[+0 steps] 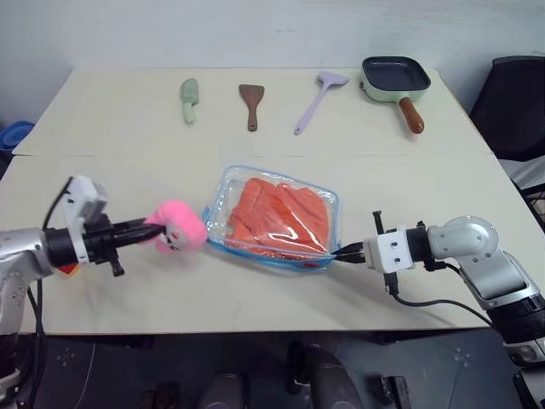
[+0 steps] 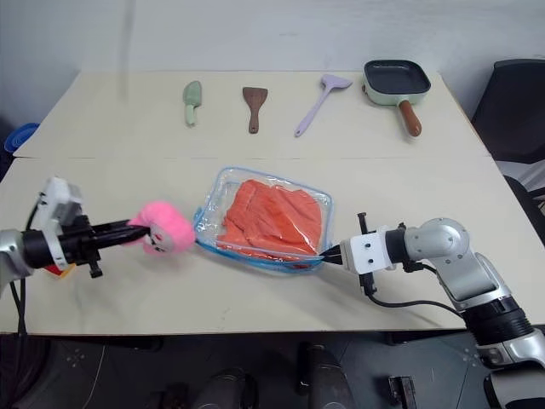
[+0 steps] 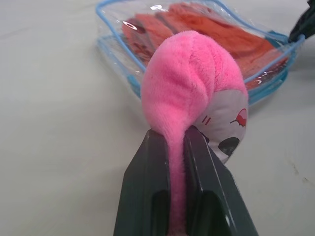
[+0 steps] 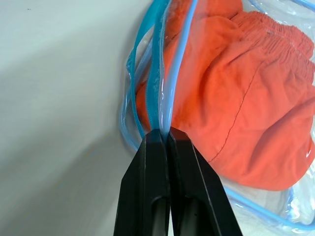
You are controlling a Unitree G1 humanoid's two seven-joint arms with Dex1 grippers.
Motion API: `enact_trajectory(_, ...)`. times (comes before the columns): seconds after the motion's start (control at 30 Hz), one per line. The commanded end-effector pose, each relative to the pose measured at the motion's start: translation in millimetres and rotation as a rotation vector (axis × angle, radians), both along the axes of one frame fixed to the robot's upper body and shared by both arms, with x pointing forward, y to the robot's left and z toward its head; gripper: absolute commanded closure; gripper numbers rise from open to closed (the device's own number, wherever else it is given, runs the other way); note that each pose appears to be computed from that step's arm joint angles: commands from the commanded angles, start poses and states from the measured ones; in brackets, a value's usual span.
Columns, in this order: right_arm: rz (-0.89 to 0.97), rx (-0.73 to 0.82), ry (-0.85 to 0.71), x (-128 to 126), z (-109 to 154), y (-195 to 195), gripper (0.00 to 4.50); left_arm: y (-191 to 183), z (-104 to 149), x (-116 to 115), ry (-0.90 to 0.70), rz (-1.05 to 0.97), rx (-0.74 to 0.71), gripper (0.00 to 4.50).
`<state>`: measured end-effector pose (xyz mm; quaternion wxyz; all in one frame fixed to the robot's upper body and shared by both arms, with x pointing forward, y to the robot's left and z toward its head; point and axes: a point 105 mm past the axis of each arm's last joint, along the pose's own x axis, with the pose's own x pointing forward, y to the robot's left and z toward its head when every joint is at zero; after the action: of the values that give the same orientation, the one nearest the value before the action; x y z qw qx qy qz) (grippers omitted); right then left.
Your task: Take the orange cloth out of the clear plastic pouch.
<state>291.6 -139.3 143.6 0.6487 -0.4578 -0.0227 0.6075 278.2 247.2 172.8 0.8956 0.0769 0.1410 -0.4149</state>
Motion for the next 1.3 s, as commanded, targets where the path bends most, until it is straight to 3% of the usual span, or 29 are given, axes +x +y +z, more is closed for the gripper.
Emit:
enact_trajectory(0.03,-0.026,0.029,-0.014,-1,8,-3,4.50,14,0,4,-0.009,0.076,-0.024,3.77)
enact_trajectory(0.13,-0.058,0.048,0.017,-3,7,-6,3.85,21,-5,4,0.013,0.101,-0.045,2.93)
enact_trajectory(0.3,-0.123,0.129,0.051,-9,13,-8,2.15,36,-11,1,0.046,0.163,-0.071,1.30)
enact_trajectory(0.4,-0.192,0.255,0.083,-12,26,-4,1.13,42,3,8,0.043,0.226,-0.185,0.39)
enact_trajectory(0.5,-0.241,0.356,0.125,-19,39,0,0.14,32,44,15,-0.034,0.203,-0.315,0.35)
enact_trajectory(0.63,-0.287,0.447,0.169,-24,50,4,0.14,-21,124,12,-0.185,-0.054,-0.462,0.35)
enact_trajectory(0.73,-0.308,0.456,0.173,-24,52,5,0.14,-71,150,14,-0.264,-0.222,-0.413,0.35)
enact_trajectory(0.8,-0.315,0.463,0.175,-23,52,7,0.14,-109,137,22,-0.277,-0.309,-0.264,0.35)
enact_trajectory(0.9,-0.317,0.467,0.174,-22,53,9,0.14,-141,84,22,-0.305,-0.467,0.082,0.35)
enact_trajectory(1.0,-0.323,0.468,0.169,-22,55,10,0.14,-127,23,24,-0.394,-0.630,0.523,0.35)
enact_trajectory(1.03,-0.328,0.470,0.170,-23,55,10,0.14,-118,12,26,-0.407,-0.662,0.604,0.35)
enact_trajectory(1.23,-0.372,0.469,0.182,-31,48,5,0.14,-87,10,39,-0.465,-0.657,0.649,0.35)
enact_trajectory(1.3,-0.381,0.473,0.188,-33,46,6,0.14,-72,5,44,-0.486,-0.655,0.733,0.35)
